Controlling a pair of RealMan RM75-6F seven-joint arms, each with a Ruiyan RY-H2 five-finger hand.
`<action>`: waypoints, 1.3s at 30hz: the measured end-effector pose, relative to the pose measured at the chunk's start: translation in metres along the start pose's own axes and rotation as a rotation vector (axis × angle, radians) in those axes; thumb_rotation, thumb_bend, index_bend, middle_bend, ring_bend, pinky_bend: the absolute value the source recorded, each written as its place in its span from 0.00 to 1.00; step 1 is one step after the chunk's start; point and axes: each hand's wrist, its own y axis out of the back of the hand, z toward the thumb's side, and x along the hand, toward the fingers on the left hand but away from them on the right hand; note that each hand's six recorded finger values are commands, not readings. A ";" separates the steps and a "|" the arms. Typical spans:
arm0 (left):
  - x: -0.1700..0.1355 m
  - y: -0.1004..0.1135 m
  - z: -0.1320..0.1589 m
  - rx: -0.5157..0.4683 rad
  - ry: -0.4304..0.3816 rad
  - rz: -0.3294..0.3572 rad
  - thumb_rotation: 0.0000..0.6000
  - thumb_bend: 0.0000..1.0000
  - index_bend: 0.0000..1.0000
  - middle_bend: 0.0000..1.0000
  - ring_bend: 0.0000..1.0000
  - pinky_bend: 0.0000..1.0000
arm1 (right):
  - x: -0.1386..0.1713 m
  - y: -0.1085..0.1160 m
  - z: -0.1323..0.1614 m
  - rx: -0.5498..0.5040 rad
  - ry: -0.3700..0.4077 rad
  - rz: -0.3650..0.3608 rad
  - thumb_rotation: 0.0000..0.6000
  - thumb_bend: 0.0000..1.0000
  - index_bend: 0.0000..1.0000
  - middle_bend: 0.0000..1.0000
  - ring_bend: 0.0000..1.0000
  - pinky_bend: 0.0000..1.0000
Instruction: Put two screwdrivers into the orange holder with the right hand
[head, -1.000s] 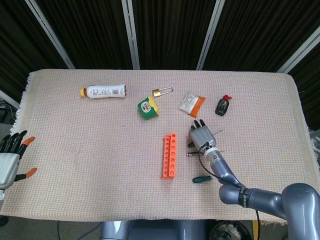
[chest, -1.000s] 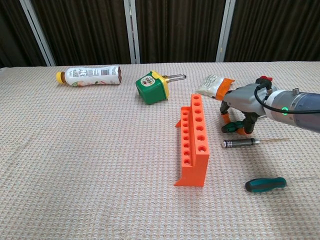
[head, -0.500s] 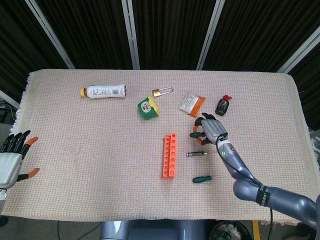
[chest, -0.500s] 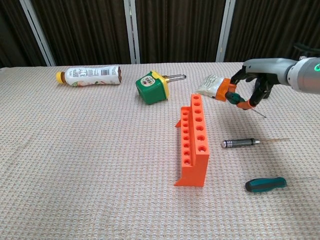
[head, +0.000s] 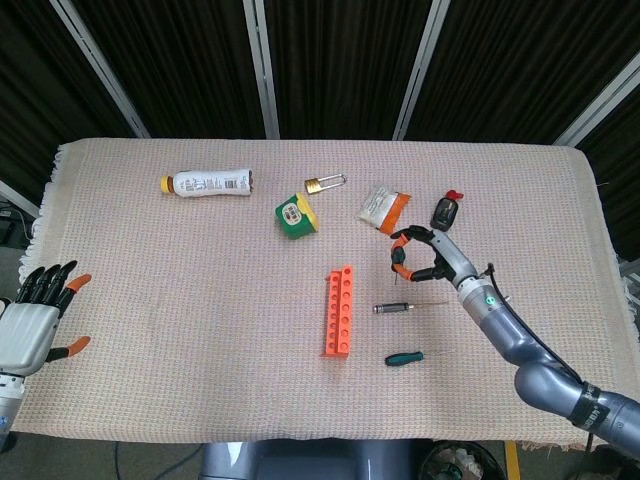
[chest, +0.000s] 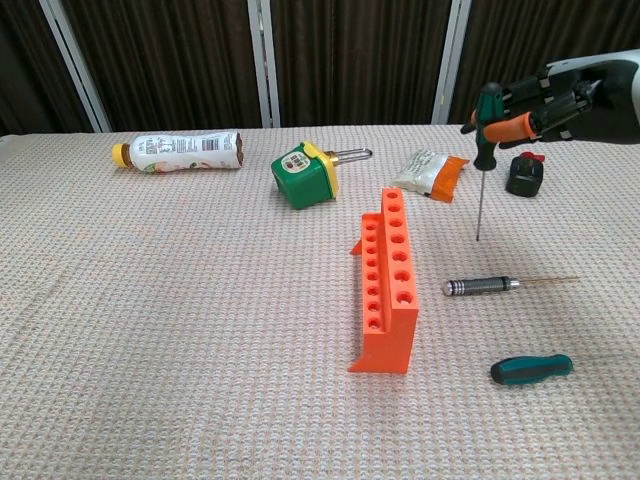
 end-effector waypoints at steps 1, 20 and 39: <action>0.000 0.000 0.001 0.001 -0.002 0.000 1.00 0.14 0.15 0.00 0.00 0.00 | 0.002 -0.001 0.004 -0.020 0.014 0.010 1.00 0.50 0.59 0.23 0.00 0.06; 0.001 -0.001 0.002 0.006 0.002 -0.019 1.00 0.14 0.15 0.00 0.00 0.00 | 0.011 -0.022 0.059 -0.082 0.198 0.101 1.00 0.51 0.59 0.23 0.00 0.04; 0.002 -0.007 -0.006 -0.001 0.029 -0.037 1.00 0.14 0.15 0.00 0.00 0.00 | -0.003 -0.043 0.064 -0.104 0.174 0.157 1.00 0.51 0.59 0.23 0.00 0.04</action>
